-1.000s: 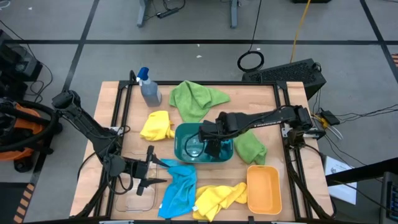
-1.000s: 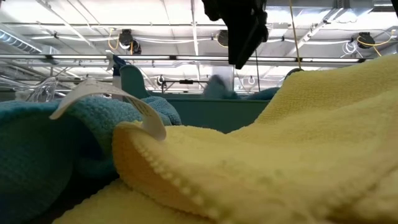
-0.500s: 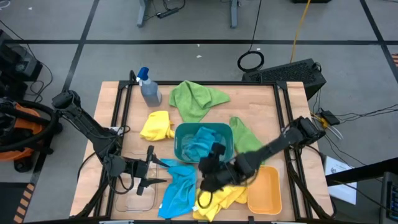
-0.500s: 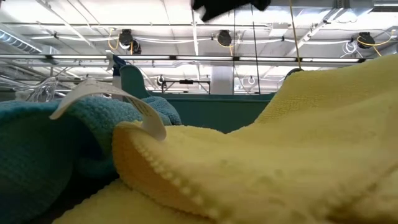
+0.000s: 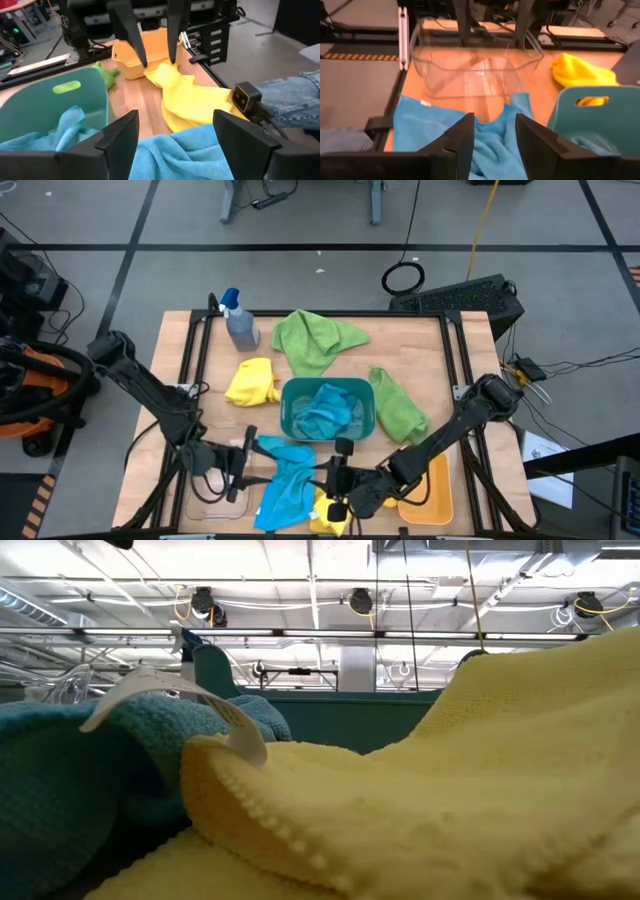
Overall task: Sort microfiber towel by color & place in baskets
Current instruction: Put the blue microfiber towel into the blue bin
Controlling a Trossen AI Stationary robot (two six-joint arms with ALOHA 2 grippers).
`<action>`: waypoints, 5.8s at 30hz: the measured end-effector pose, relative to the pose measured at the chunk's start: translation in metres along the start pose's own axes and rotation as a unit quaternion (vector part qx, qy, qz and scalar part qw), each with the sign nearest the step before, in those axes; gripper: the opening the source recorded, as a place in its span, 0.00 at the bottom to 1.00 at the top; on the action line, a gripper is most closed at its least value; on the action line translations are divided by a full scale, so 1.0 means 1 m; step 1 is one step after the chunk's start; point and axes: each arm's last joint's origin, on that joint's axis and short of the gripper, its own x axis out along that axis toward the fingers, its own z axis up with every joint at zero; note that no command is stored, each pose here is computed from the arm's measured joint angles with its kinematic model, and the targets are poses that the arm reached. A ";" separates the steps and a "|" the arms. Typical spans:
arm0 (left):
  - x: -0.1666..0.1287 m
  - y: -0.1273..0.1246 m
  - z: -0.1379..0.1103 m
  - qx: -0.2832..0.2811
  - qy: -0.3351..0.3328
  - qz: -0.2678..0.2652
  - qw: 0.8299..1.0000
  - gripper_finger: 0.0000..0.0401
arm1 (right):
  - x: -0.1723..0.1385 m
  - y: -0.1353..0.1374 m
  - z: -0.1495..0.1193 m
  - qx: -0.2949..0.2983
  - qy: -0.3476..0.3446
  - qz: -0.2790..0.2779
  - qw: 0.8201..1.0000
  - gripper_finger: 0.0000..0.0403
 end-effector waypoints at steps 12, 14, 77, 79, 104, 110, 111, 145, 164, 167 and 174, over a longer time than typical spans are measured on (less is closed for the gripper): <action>0.002 -0.001 -0.002 0.001 0.002 0.000 1.000 0.65 | 0.065 0.009 -0.044 -0.035 0.065 -0.004 0.997 0.57; 0.002 -0.001 -0.002 0.001 0.002 0.000 1.000 0.65 | 0.072 0.013 -0.042 -0.033 0.063 -0.006 0.997 0.60; -0.001 0.002 0.024 0.019 -0.114 0.042 0.992 0.65 | 0.026 0.026 0.086 -0.191 0.099 -0.094 0.972 0.01; 0.001 0.001 0.023 0.020 -0.111 0.045 0.993 0.65 | 0.025 0.028 0.086 -0.191 0.093 -0.099 0.972 0.02; 0.020 0.011 0.014 0.072 -0.095 0.049 0.992 0.05 | 0.010 0.046 0.092 -0.229 0.035 -0.137 0.963 0.06; 0.002 0.006 0.025 0.054 -0.118 0.046 0.991 0.08 | -0.002 0.043 0.087 -0.177 0.059 -0.136 0.973 0.20; -0.002 0.005 0.026 0.054 -0.116 0.049 0.991 0.07 | -0.005 0.043 0.084 -0.172 0.073 -0.135 0.973 0.22; -0.031 0.006 0.049 0.028 -0.181 0.104 0.978 0.05 | 0.020 -0.033 0.042 -0.204 0.300 -0.222 0.905 0.39; -0.054 -0.006 0.052 0.031 -0.183 0.086 0.979 0.05 | 0.077 0.016 0.040 -0.139 0.056 -0.039 0.988 0.39; -0.057 -0.006 0.053 0.029 -0.183 0.089 0.979 0.05 | 0.084 0.021 0.032 -0.118 0.007 -0.028 0.993 0.39; -0.063 -0.005 0.053 0.026 -0.173 0.110 0.978 0.05 | 0.089 0.021 0.017 -0.143 0.001 -0.032 0.989 0.39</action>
